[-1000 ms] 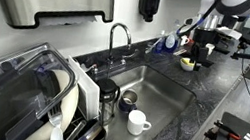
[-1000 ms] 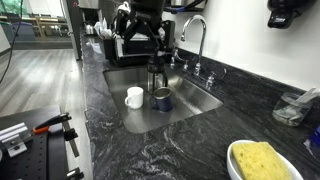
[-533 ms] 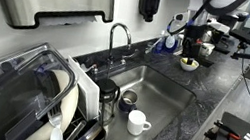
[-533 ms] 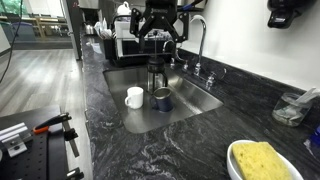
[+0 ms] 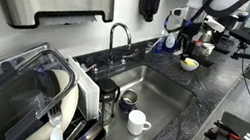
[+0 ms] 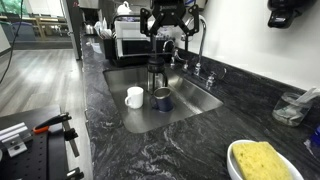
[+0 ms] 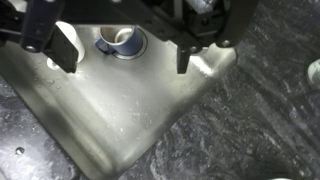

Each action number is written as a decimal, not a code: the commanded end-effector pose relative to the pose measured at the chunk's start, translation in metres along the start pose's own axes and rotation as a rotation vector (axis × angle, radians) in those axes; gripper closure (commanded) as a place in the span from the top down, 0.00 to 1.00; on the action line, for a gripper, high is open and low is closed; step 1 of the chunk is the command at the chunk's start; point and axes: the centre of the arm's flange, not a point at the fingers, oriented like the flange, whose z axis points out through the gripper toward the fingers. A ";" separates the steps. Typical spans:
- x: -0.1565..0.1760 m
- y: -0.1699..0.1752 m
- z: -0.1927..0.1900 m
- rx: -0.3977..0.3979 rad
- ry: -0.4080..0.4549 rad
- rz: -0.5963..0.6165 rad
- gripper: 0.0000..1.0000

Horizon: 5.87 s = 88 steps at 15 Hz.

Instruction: Turn on the faucet of the sink.

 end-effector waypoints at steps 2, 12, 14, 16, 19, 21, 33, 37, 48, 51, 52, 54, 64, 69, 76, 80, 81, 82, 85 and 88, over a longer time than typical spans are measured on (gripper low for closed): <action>0.008 0.017 0.004 -0.117 0.122 -0.199 1.00; 0.022 0.032 0.018 -0.320 0.174 -0.501 1.00; 0.023 0.031 0.018 -0.318 0.174 -0.499 1.00; 0.024 0.030 0.016 -0.321 0.177 -0.501 1.00; 0.024 0.030 0.015 -0.321 0.178 -0.501 1.00; 0.024 0.030 0.015 -0.322 0.178 -0.501 1.00; 0.046 0.062 0.023 -0.345 0.222 -0.607 1.00; 0.054 0.078 0.039 -0.379 0.227 -0.668 1.00; 0.073 0.097 0.065 -0.452 0.271 -0.646 1.00; 0.074 0.104 0.069 -0.470 0.262 -0.639 1.00; 0.074 0.106 0.073 -0.469 0.262 -0.634 1.00; 0.075 0.110 0.080 -0.466 0.261 -0.629 1.00; 0.092 0.125 0.112 -0.480 0.312 -0.555 1.00; 0.105 0.132 0.128 -0.440 0.327 -0.542 1.00; 0.117 0.139 0.143 -0.421 0.352 -0.542 0.74; 0.118 0.142 0.149 -0.405 0.357 -0.535 0.45; 0.118 0.142 0.151 -0.403 0.358 -0.533 0.37; 0.117 0.143 0.151 -0.402 0.357 -0.532 0.31; 0.118 0.143 0.143 -0.412 0.359 -0.530 0.09; 0.118 0.143 0.140 -0.399 0.363 -0.524 0.07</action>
